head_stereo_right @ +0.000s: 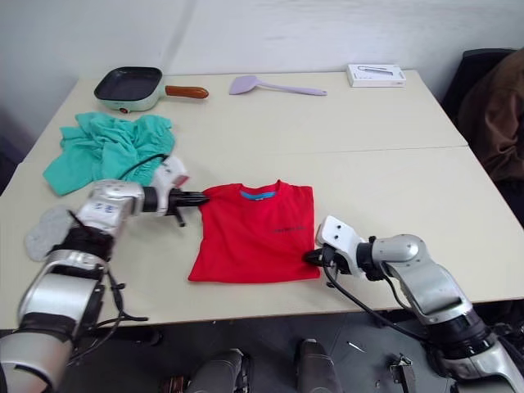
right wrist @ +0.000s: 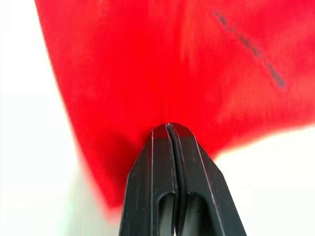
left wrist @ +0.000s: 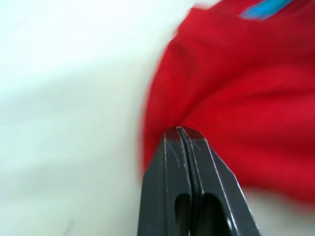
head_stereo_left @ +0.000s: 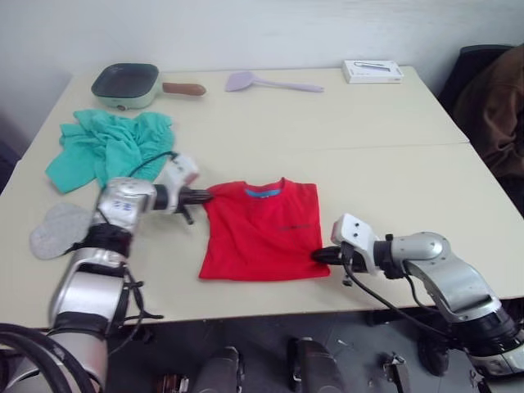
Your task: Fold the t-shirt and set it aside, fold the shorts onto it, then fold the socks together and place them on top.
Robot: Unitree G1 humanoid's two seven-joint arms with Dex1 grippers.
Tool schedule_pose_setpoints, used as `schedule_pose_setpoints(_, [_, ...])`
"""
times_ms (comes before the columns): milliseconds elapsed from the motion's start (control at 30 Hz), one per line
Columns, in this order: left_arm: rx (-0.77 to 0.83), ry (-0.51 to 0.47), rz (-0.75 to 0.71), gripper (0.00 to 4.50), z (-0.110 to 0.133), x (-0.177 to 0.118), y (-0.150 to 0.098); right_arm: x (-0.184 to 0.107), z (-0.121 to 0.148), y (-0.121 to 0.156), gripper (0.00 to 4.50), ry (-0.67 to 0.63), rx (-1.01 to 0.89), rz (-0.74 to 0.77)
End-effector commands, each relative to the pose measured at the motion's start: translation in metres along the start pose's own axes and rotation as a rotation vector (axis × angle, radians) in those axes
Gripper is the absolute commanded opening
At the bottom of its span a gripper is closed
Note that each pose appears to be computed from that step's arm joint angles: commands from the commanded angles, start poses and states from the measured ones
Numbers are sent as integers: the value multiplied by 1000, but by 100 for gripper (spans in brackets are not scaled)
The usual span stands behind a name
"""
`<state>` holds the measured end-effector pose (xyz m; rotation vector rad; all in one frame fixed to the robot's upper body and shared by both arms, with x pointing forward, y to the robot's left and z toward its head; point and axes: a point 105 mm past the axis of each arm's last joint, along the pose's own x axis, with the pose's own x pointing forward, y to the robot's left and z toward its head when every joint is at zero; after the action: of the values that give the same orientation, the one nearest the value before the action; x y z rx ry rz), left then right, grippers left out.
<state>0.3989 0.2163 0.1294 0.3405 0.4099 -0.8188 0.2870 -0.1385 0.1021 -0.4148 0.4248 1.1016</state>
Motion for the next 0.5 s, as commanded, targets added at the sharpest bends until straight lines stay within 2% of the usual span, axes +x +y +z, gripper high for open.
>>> schedule_pose_setpoints(33, [-30, -111, -101, 1, 27, -14, -19, -5, 28, -4, 3, -119, 41, 3])
schedule_pose_setpoints(133, [-11, -217, -219, 1, 62, -19, -48, -1, 55, -15, 3, -204, 55, -5])
schedule_pose_setpoints(233, [12, -224, -315, 1, 73, -9, -78, 14, 77, -31, 3, -251, 59, -32])
schedule_pose_setpoints(333, [47, -175, -356, 1, 65, 8, -98, 37, 88, -47, 3, -247, 25, -85])
schedule_pose_setpoints(500, [36, -45, -313, 1, 26, 37, -107, 75, 84, -89, 3, -165, 24, -266])
